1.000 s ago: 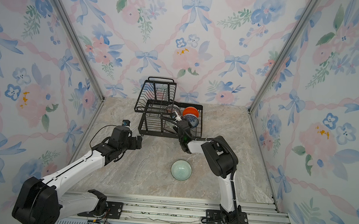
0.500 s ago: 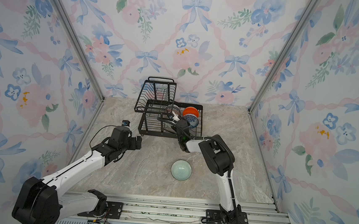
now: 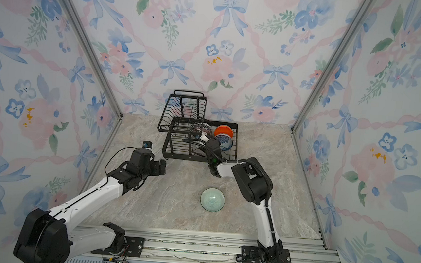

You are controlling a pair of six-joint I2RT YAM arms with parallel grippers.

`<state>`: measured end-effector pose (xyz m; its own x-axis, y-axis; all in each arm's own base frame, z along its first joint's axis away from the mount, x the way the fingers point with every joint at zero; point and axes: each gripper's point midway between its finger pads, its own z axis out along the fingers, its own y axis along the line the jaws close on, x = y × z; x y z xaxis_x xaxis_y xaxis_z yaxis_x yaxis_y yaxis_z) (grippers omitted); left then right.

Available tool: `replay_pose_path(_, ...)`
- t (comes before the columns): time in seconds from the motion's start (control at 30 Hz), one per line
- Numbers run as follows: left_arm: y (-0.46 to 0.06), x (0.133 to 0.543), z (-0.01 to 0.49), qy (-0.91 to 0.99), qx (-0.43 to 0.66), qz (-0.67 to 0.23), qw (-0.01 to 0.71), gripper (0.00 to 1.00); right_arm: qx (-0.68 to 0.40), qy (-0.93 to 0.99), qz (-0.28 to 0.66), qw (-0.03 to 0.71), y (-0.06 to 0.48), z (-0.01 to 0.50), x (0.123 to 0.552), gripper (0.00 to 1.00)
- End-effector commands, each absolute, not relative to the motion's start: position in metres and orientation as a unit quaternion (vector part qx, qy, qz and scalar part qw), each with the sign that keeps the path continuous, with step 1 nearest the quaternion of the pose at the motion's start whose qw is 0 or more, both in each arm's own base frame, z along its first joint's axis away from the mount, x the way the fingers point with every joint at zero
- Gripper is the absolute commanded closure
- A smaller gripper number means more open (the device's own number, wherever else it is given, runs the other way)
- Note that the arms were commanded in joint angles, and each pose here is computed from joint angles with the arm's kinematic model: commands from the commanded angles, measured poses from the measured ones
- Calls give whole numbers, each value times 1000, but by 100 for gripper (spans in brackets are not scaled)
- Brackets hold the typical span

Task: Load bowls into a dish rack
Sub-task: Place the bowl in the dish rack.

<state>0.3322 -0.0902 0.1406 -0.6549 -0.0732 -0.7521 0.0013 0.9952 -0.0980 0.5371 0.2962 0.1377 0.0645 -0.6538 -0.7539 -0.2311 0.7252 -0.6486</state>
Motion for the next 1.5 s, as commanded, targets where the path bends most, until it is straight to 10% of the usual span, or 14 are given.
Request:
replay_pose_path(0.0,-88,329,141,907,-27,-52,417,2,-314,635,-166,686,301,165,545,100)
replay_pose_path(1.47,-86,328,141,907,-29,-53,418,2,-409,659,-135,616,311,138,516,100)
